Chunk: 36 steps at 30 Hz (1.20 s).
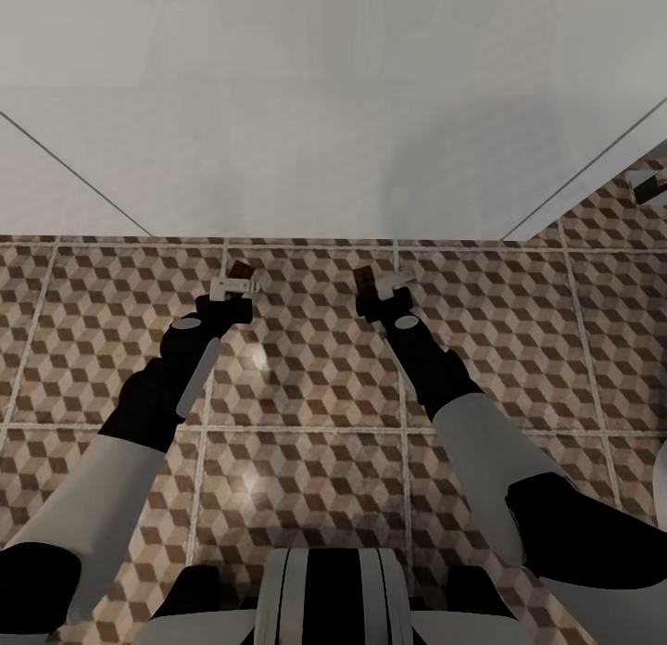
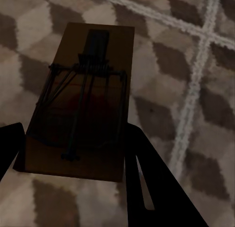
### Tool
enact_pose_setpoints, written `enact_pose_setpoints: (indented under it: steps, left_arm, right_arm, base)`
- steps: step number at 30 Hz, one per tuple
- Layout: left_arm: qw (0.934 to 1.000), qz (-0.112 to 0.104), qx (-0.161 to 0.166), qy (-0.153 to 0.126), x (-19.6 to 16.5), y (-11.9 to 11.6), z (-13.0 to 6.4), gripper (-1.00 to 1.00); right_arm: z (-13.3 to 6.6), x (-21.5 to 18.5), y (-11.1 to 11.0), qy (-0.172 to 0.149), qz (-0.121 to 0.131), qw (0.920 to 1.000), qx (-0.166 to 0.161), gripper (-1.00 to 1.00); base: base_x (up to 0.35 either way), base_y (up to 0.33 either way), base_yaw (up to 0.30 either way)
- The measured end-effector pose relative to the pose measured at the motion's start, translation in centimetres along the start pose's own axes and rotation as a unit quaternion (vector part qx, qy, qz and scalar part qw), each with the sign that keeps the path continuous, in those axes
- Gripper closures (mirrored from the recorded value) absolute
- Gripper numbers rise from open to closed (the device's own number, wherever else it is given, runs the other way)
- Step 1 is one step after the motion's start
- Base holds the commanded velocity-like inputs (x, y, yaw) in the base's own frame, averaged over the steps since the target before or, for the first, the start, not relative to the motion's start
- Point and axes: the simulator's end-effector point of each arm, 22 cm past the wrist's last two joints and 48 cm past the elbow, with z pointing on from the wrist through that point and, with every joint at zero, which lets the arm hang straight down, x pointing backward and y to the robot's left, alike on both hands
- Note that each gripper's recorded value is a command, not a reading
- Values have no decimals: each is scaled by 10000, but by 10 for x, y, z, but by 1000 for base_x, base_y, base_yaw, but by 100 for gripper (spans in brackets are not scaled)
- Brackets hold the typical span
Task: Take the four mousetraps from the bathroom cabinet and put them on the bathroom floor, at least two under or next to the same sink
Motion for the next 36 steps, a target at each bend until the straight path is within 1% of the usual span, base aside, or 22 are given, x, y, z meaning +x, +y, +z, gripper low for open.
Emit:
enact_pose_setpoints:
  steps: [7,28,36]
  left_arm:
    - [10000,4,-6,-6,-1,1,0,100]
    - [9994,-19,41,-341,-31,-3,-12,100]
    - [9993,-21,48,-365,-33,-4,-12,100]
  right_arm:
    - [0,2,0,38,-4,10000,8,100]
    - [0,0,-1,20,-1,10000,14,100]
    - [0,0,-1,23,-1,10000,13,100]
  base:
    - [0,0,0]
    - [0,0,0]
    - [0,0,0]
